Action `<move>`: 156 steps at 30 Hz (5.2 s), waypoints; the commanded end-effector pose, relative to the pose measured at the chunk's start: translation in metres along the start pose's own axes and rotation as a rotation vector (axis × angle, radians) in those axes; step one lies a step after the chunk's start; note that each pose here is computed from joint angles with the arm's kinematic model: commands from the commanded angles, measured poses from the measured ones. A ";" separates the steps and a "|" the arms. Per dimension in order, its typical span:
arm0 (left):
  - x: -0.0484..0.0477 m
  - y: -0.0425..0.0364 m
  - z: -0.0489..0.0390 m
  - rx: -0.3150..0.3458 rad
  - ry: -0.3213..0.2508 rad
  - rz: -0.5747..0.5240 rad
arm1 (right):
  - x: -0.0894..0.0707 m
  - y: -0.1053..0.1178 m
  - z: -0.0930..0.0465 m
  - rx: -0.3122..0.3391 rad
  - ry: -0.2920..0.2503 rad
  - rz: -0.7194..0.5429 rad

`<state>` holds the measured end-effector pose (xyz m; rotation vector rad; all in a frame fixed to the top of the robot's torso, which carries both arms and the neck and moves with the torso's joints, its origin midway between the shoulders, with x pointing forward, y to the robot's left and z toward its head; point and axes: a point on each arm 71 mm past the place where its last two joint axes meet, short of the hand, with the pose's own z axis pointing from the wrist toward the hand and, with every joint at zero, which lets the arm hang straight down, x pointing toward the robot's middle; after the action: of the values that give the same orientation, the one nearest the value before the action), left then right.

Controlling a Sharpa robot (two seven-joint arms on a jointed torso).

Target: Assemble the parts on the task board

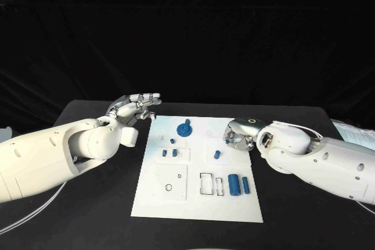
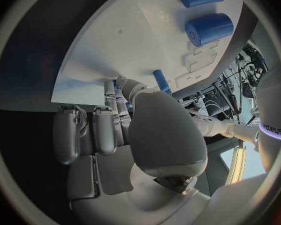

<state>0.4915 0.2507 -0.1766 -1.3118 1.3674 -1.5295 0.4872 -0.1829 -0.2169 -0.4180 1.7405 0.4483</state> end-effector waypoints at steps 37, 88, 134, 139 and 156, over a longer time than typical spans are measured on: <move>0.0044 0.0003 -0.0009 -0.009 0.019 -0.014 | 0.002 0.017 0.006 0.001 -0.007 -0.132; 0.0043 0.0011 -0.0004 -0.018 0.025 -0.016 | -0.011 0.133 -0.011 -0.315 -0.103 0.054; 0.0085 0.0019 -0.0003 -0.027 0.041 -0.020 | 0.035 0.162 0.004 -0.354 0.027 0.086; 0.0084 0.0019 -0.0005 -0.027 0.040 -0.020 | 0.037 0.161 0.005 -0.347 0.039 0.080; 0.0086 0.0018 -0.0005 -0.028 0.043 -0.020 | 0.043 0.166 0.009 -0.324 0.055 0.063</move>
<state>0.4891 0.2451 -0.1775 -1.3271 1.4054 -1.5385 0.4021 -0.0357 -0.2439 -0.6018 1.7202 0.8111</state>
